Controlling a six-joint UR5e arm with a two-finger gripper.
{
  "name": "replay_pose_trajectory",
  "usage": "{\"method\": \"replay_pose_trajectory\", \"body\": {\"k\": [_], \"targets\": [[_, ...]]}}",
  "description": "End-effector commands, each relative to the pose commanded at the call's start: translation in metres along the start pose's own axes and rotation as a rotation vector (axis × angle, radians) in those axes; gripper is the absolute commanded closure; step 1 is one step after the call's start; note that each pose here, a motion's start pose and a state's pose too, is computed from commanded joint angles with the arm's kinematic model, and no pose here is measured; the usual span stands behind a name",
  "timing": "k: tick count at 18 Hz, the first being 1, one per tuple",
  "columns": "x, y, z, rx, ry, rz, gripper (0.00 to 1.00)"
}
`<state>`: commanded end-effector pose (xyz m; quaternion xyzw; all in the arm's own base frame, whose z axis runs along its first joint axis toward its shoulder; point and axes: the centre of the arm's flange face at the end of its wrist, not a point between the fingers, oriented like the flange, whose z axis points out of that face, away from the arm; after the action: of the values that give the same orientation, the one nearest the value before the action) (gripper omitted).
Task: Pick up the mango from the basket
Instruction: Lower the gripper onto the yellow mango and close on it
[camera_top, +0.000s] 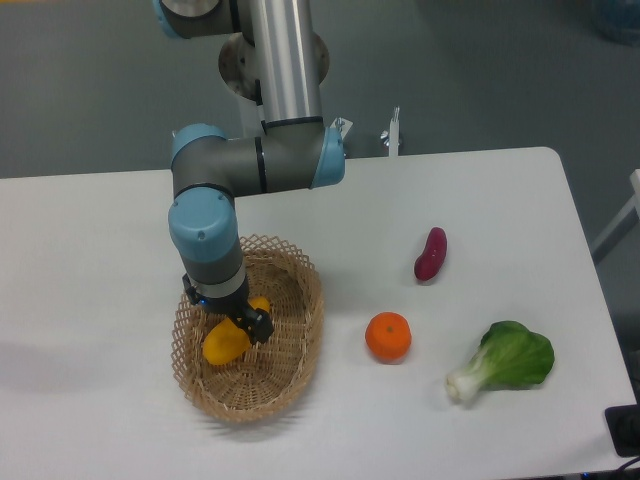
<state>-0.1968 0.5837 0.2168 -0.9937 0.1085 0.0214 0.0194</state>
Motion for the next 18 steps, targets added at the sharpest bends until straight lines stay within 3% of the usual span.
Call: {"method": "replay_pose_trajectory", "body": {"k": [1, 3, 4, 8, 13, 18], "targets": [[-0.001, 0.0, 0.0, -0.017, -0.022, 0.003, 0.05], [0.003, -0.004, 0.0, -0.022, -0.037, 0.016, 0.36], [0.003, -0.004, -0.001, -0.02, -0.039, 0.016, 0.42], [0.002, -0.005, -0.003, -0.014, -0.044, 0.022, 0.52], [0.001, -0.007, -0.014, 0.003, -0.055, 0.029, 0.56], [-0.027, -0.007, -0.066, 0.064, -0.1, 0.011, 0.56]]}}
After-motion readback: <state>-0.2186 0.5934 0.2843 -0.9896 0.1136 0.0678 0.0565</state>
